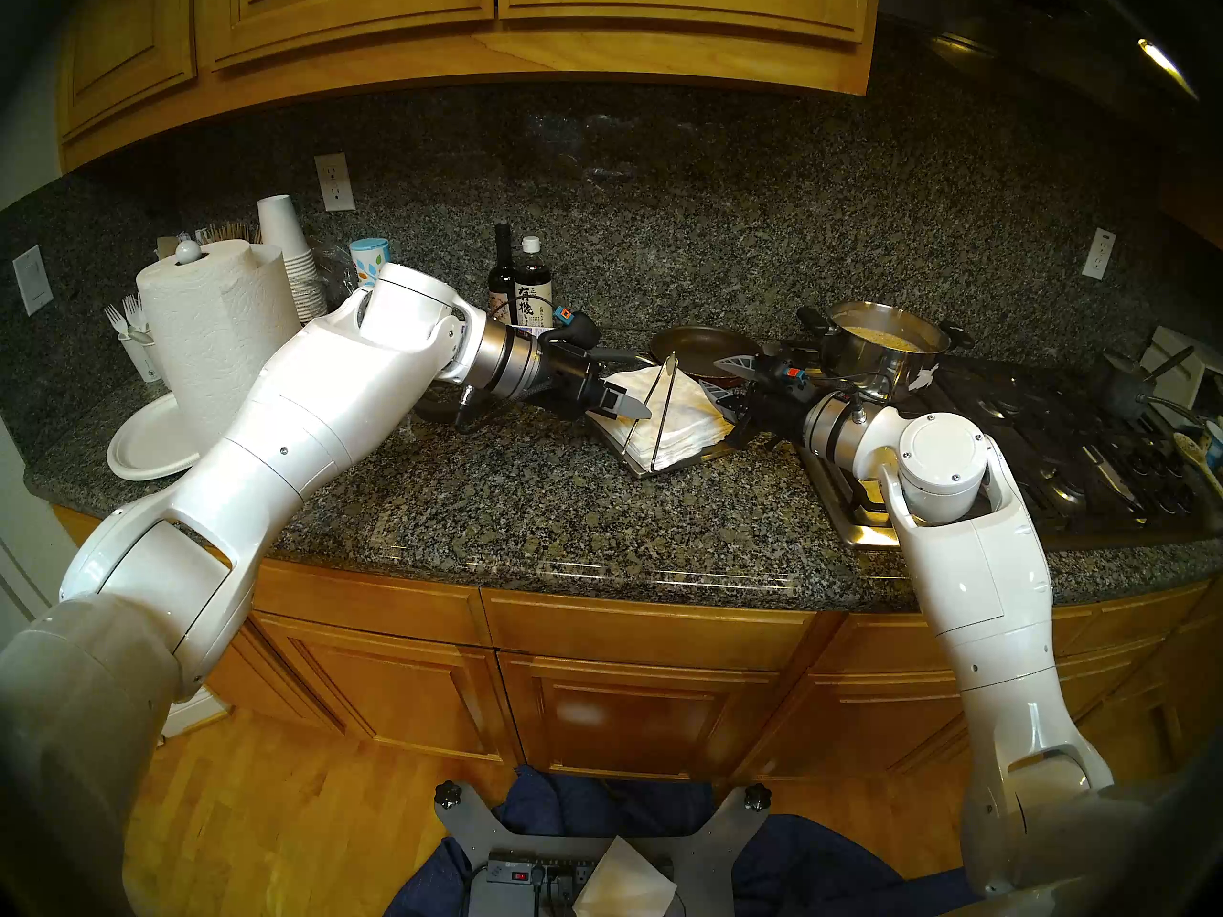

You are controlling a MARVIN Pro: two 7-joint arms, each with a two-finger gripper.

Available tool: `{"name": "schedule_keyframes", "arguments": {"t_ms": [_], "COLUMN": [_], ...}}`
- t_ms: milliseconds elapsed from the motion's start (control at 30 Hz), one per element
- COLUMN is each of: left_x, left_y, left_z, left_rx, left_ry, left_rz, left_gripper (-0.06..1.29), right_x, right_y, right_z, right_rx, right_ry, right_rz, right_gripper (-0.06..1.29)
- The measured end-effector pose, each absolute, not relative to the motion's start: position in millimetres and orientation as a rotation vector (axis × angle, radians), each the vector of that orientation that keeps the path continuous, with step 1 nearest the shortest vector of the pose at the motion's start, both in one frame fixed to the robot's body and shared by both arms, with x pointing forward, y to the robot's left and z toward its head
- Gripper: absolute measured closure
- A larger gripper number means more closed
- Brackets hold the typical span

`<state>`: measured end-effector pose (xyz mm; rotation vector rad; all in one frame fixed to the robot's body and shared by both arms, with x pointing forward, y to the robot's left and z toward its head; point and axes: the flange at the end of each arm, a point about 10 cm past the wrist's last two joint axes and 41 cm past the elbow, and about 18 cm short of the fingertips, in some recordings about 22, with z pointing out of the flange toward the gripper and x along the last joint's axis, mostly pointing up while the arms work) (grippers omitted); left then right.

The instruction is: Take napkin out of napkin holder

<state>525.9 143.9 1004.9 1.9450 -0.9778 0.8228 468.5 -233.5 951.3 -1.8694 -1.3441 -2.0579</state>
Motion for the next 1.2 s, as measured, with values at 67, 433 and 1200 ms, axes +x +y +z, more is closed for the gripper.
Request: {"name": "schedule_keyframes", "arguments": {"t_ms": [67, 433, 1200], "left_x": [524.0, 510.3, 481.3], "left_y": [146.5, 163.7, 183.6], "left_z": [1005.5, 1000.6, 983.4], "left_rx": [1.938, 1.906, 1.86], "left_ry": [-0.981, -0.987, -0.992], "left_rz": [0.826, 0.833, 0.838], "left_gripper": [1.21, 1.21, 1.21], "right_x": [469.1, 474.0, 482.6], "right_y": [-231.1, -215.4, -206.5], "right_z": [952.1, 958.4, 974.7], "right_rx": [-1.863, -1.829, -1.803], "right_ry": [-1.347, -1.382, -1.427], "right_rz": [-2.058, -2.061, -2.089], "right_gripper": [0.68, 0.66, 0.48]}}
